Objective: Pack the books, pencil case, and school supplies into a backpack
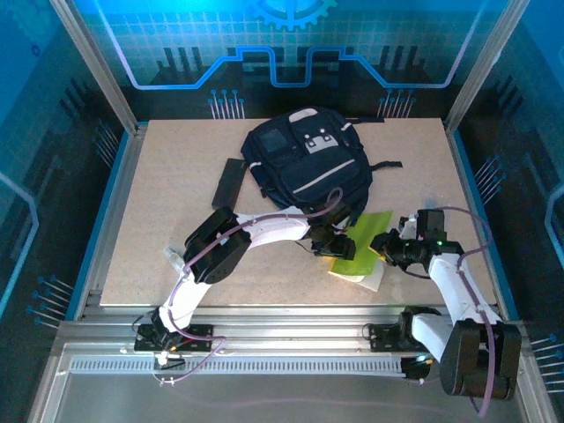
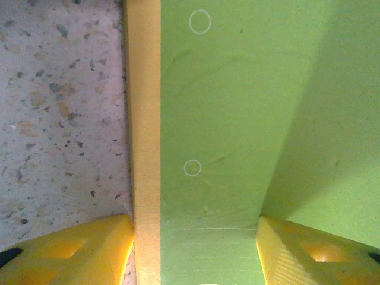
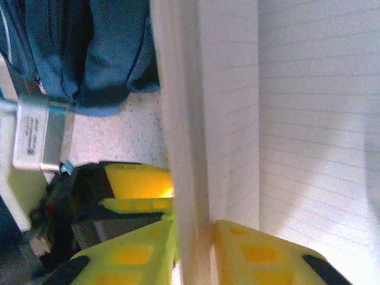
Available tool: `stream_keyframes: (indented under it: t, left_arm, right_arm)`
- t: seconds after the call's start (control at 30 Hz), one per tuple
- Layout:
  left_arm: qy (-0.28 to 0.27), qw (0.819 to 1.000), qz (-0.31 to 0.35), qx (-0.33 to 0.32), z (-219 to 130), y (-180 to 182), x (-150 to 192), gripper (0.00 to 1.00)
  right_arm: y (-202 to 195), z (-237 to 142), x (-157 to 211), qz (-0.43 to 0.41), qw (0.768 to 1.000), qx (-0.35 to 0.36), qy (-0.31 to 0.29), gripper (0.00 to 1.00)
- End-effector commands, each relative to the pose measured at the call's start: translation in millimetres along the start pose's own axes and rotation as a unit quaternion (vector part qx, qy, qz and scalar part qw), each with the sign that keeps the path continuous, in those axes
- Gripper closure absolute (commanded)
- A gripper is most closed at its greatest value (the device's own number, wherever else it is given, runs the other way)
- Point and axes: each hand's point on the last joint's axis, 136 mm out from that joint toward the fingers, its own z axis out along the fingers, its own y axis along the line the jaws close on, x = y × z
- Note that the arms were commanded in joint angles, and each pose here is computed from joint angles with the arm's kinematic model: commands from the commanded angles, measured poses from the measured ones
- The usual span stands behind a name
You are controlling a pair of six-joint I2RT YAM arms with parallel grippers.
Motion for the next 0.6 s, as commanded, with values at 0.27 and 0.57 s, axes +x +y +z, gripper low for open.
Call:
stream_keyframes:
  t: [0.27,0.57]
  left_arm:
    - [-0.109,0.985,-0.056,0.119,-91,-12,-51,0.27]
    - [-0.158,0.948,-0.141,0.238,-127,-6,-87,0.17]
  right_arm:
    - [49,-43,-23,-0.079,0.996,-0.002,-0.031,1.0]
    - [129,-92,-28,-0.135,0.983,-0.115,-0.043,1.0]
